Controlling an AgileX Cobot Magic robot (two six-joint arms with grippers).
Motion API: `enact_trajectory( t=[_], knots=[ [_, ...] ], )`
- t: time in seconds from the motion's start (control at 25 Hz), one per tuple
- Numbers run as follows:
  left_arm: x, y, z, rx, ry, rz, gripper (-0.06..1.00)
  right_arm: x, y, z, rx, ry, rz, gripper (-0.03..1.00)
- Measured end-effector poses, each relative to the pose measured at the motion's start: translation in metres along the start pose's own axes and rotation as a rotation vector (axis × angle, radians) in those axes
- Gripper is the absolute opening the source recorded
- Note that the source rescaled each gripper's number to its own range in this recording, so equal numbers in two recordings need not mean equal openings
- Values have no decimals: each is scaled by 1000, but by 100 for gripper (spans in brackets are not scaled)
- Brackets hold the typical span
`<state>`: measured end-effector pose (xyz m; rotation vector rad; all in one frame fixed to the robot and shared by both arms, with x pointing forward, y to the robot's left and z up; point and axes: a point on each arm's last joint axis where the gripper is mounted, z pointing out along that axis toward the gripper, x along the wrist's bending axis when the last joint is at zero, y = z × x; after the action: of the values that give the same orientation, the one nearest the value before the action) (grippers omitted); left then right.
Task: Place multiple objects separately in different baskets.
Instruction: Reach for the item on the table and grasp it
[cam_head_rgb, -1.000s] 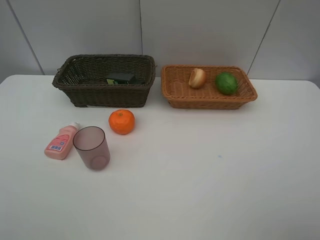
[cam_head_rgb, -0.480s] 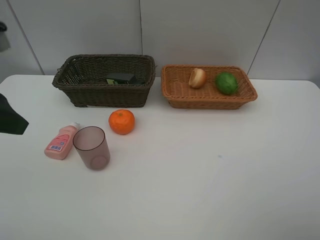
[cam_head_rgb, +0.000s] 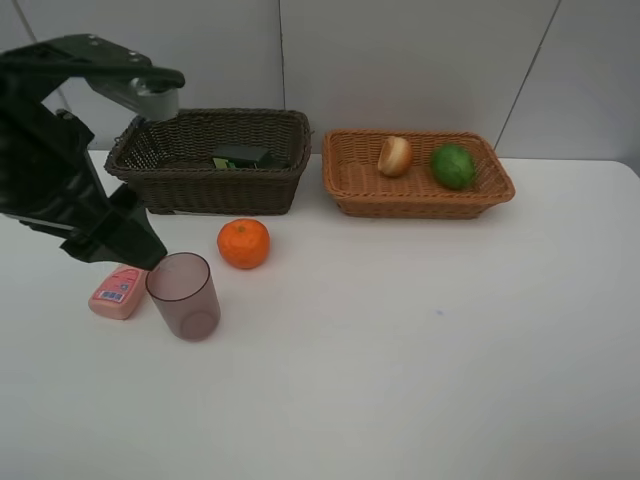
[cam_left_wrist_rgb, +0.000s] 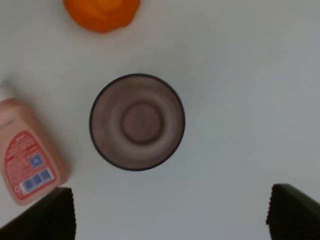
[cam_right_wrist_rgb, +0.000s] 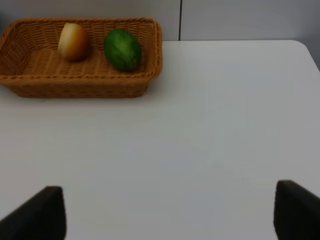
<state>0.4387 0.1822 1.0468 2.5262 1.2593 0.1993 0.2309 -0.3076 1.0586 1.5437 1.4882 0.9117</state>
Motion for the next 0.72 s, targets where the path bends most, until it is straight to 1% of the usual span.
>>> enact_trajectory(
  t=[0.2,0.32,0.52,0.72],
  knots=[
    [-16,19,16,84,-33,53,99,0,0,0,0,0,0,83],
    [-23,25,23,135,-42,53,99,0,0,0,0,0,0,83],
    [-24,26,38,207,-27,12,99,0,0,0,0,0,0,83],
    [-21,27,45,231,4,-9,99,0,0,0,0,0,0,83]
  ],
)
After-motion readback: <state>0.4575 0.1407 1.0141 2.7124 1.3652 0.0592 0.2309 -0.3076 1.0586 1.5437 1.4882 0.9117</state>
